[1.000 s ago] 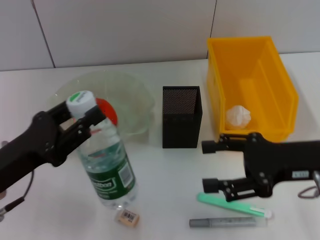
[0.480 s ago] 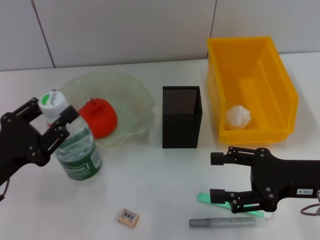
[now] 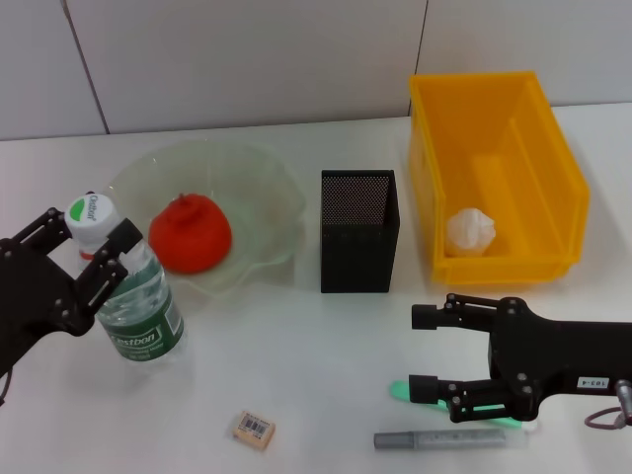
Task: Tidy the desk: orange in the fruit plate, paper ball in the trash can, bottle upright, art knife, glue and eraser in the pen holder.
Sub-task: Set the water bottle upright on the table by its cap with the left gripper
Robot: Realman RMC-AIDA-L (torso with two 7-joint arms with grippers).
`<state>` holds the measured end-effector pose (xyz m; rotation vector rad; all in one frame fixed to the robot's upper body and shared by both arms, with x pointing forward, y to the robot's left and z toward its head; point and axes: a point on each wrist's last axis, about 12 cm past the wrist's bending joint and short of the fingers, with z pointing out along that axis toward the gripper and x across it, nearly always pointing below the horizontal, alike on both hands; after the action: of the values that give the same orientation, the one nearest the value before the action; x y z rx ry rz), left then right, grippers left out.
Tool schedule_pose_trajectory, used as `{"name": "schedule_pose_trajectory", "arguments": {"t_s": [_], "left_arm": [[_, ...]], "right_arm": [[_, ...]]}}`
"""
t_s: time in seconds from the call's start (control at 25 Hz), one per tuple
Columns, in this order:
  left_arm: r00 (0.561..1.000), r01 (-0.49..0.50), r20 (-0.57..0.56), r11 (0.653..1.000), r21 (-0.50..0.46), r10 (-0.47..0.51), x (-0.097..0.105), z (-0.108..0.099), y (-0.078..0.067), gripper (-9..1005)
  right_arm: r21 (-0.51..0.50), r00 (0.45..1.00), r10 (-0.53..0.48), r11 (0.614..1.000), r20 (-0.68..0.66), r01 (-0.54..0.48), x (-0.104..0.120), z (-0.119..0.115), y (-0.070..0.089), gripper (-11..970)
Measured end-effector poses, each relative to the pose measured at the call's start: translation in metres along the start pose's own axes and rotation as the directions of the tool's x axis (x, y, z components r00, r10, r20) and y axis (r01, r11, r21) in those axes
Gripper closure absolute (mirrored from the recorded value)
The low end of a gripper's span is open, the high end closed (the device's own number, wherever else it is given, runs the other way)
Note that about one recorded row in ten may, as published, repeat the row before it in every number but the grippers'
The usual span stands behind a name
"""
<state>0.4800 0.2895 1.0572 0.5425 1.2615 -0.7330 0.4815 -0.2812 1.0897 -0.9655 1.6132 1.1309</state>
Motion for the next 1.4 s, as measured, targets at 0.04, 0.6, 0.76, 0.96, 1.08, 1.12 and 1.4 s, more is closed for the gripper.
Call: {"name": "schedule_pose_trajectory", "arguments": {"t_s": [0.04,0.6,0.76,0.96,1.08,1.12,1.4], "left_arm": [[1.000,-0.002,-0.003,1.000,-0.002,0.002,0.001,0.001,-0.001,553],[0.996,-0.074,-0.053,0.997,-0.038,0.072,0.014,0.008,-0.005,552],[0.995,-0.076,-0.069,0.996,-0.053,0.072,0.016,0.007,-0.003,552],[0.994,-0.075,-0.086,0.995,-0.064,0.069,0.018,0.004,-0.002,553],[0.993,-0.077,-0.099,0.995,-0.065,0.071,0.019,0.004,-0.002,553],[0.993,-0.077,-0.100,0.995,-0.068,0.070,0.020,0.003,-0.002,553],[0.990,-0.108,-0.095,0.991,-0.077,0.100,0.022,0.001,-0.007,541]], "right_arm": [[0.001,1.000,0.000,1.000,0.000,0.000,0.000,0.000,0.000,120],[0.001,1.000,0.009,1.000,0.001,-0.009,0.002,0.001,0.000,120],[0.001,1.000,0.005,1.000,0.000,-0.005,0.002,0.001,0.000,120],[0.001,1.000,0.002,1.000,0.000,-0.002,0.002,0.001,0.000,120],[0.000,1.000,0.001,1.000,0.000,-0.001,0.002,0.001,0.000,120],[0.000,1.000,0.001,1.000,0.000,-0.001,0.002,0.001,0.000,120],[-0.004,1.000,-0.002,1.000,-0.002,0.002,0.001,0.001,-0.001,121]]}}
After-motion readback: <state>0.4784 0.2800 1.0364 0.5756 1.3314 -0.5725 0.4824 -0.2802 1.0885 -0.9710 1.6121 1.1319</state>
